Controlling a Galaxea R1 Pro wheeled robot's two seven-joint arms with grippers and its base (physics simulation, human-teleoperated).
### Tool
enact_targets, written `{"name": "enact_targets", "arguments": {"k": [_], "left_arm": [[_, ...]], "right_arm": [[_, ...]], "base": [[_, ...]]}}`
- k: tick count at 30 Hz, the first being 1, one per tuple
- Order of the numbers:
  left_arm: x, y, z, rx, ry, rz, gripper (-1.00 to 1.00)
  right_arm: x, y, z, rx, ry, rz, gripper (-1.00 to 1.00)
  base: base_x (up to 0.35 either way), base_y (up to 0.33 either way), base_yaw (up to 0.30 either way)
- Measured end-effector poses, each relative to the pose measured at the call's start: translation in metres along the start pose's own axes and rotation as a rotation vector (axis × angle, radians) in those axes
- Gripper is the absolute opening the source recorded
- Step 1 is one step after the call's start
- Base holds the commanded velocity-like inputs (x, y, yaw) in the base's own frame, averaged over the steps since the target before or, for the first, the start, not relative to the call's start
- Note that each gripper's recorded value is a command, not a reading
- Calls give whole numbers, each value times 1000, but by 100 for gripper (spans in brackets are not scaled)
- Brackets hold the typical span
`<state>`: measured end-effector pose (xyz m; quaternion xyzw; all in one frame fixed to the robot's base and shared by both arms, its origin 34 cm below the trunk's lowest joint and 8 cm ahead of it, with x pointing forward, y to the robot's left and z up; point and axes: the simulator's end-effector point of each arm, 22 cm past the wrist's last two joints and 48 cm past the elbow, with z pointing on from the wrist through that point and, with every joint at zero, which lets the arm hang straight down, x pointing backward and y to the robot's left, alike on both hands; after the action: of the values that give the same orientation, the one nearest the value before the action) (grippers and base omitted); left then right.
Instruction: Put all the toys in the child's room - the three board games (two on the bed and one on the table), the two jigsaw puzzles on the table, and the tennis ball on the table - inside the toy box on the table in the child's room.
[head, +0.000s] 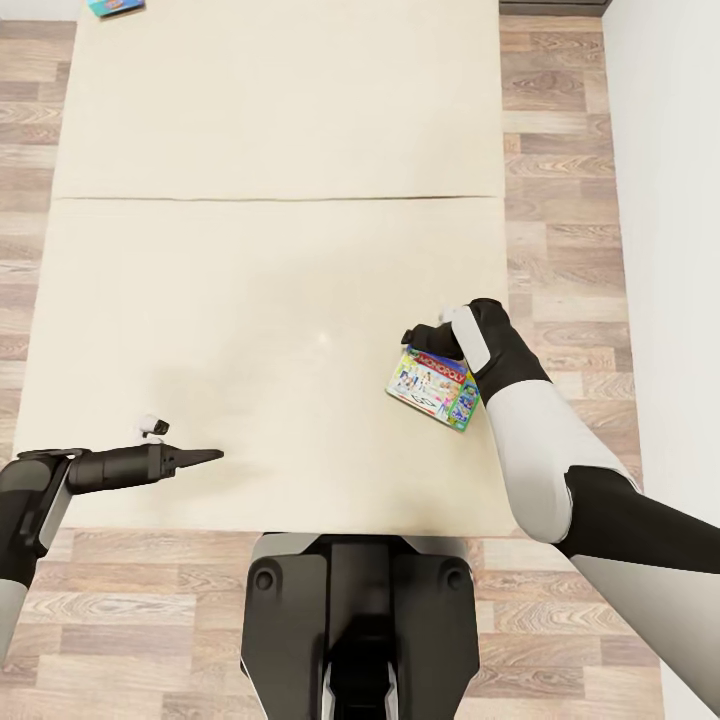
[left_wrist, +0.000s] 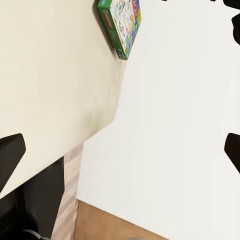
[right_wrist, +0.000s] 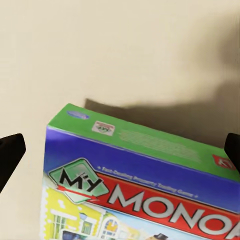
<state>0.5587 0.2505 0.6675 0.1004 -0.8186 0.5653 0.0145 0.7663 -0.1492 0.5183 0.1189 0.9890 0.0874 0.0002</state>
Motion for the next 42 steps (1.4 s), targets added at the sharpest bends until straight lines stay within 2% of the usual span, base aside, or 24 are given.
{"name": "enact_targets", "arguments": {"k": [14,32,39,42], "left_arm": [[0,1,0,0,0,-3,100],[-1,0,0,-1,0,2,100],[27,16,1,-11,14,-66,100],[39,21,1,-14,22,-99,100]], "right_arm": [[1,0,2,1,2,0,100],[1,-1,2,1,3,-2,100],[-6,-10,-3,45,-16,-8,100],[-5,-9,-2,42,-11,-9,100]], "base": [[-211,10,0],[-170,110,0],[0,0,0],[0,0,0]]}}
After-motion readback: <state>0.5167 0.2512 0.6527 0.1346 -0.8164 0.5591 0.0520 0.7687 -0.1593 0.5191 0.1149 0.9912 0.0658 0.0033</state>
